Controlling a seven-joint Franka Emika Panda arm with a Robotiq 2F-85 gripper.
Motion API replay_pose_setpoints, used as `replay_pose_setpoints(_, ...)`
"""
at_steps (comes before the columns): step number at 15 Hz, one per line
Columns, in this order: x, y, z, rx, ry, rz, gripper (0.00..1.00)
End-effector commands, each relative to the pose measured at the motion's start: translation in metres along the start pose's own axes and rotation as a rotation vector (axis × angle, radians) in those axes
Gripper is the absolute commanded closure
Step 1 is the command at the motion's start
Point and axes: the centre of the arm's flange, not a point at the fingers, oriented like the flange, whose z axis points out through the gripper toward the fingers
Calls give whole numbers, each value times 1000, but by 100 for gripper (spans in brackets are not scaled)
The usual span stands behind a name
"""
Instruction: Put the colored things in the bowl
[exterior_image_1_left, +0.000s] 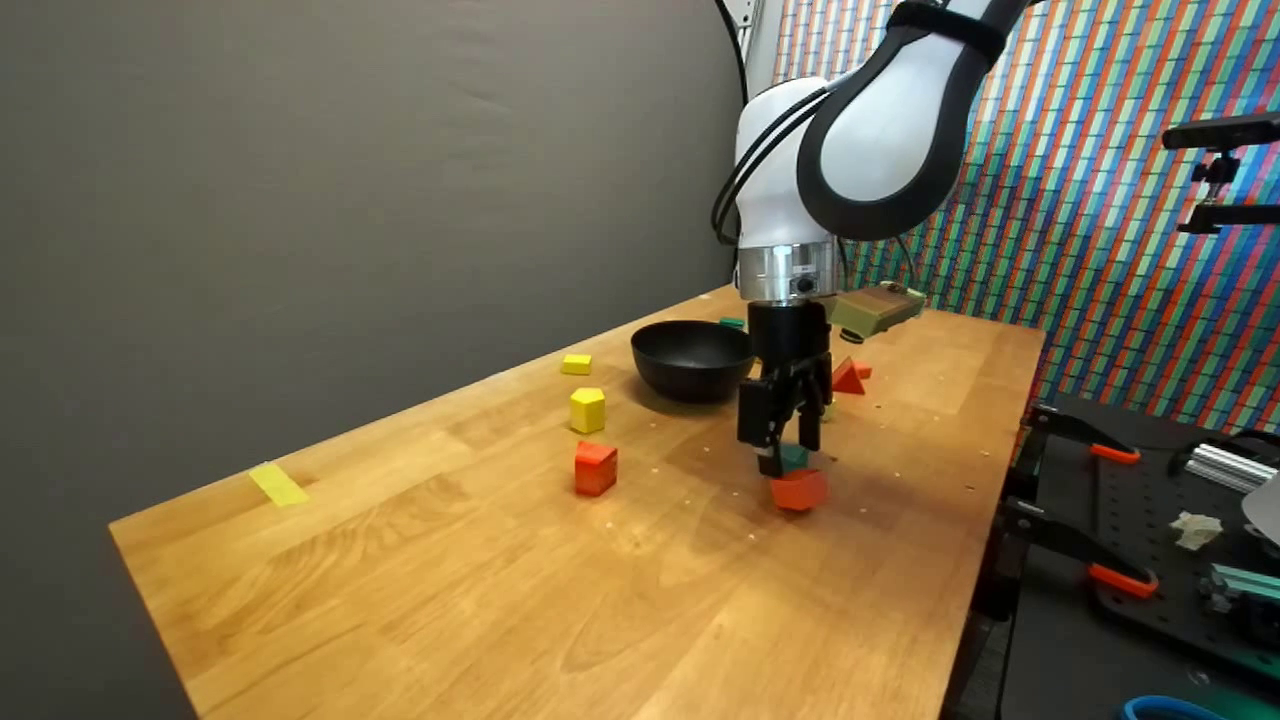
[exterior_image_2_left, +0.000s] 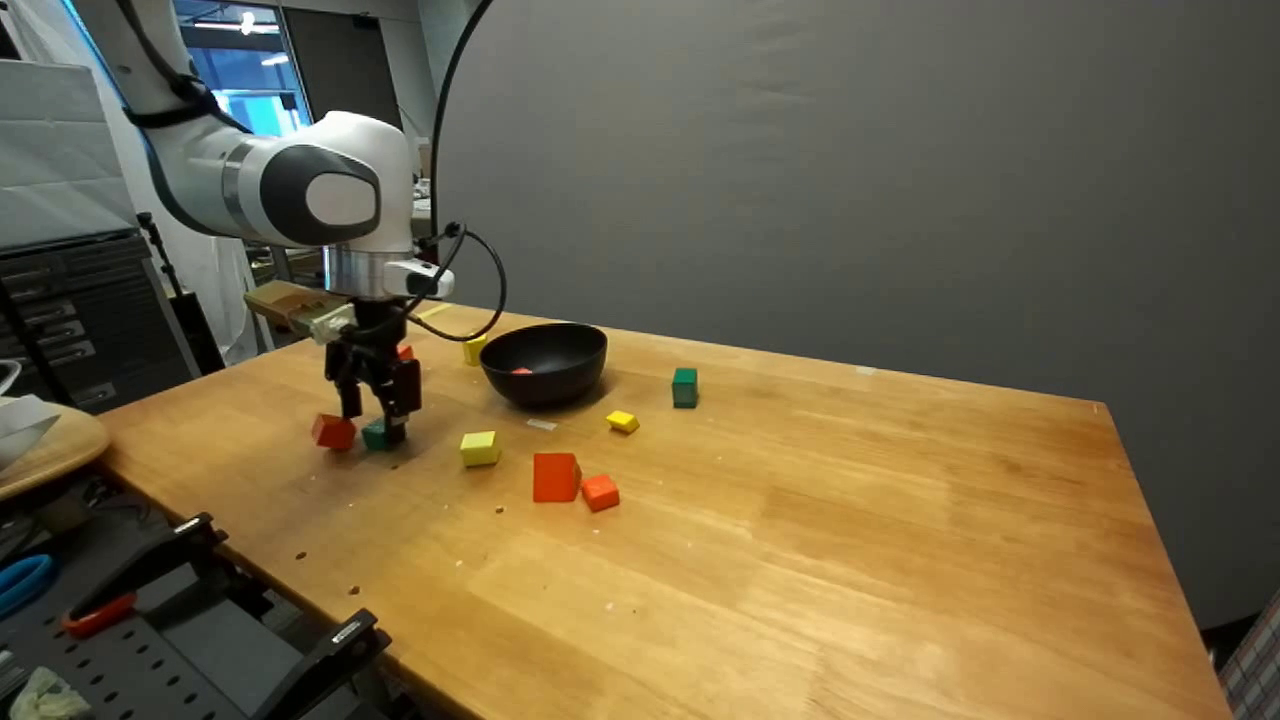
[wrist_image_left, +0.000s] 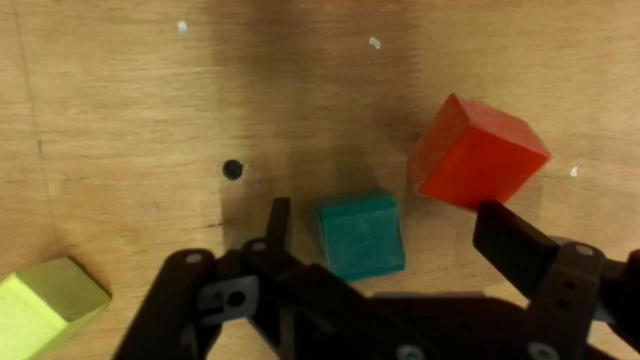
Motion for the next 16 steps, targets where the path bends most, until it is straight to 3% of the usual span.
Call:
replay_pose_setpoints(1, 16, 6, 6, -1, 12, 4, 38)
replay_pose_setpoints(4, 14, 15, 10, 12, 3, 30, 64)
replay_pose_setpoints(7, 5, 22, 7, 8, -1, 56, 84)
replay_pose_setpoints(9, -2, 20, -5, 0, 29, 49, 85)
replay_pose_setpoints(12, -15, 15, -55, -59, 179, 44, 85)
replay_pose_setpoints(16, 4, 30, -118, -115, 340, 100, 85)
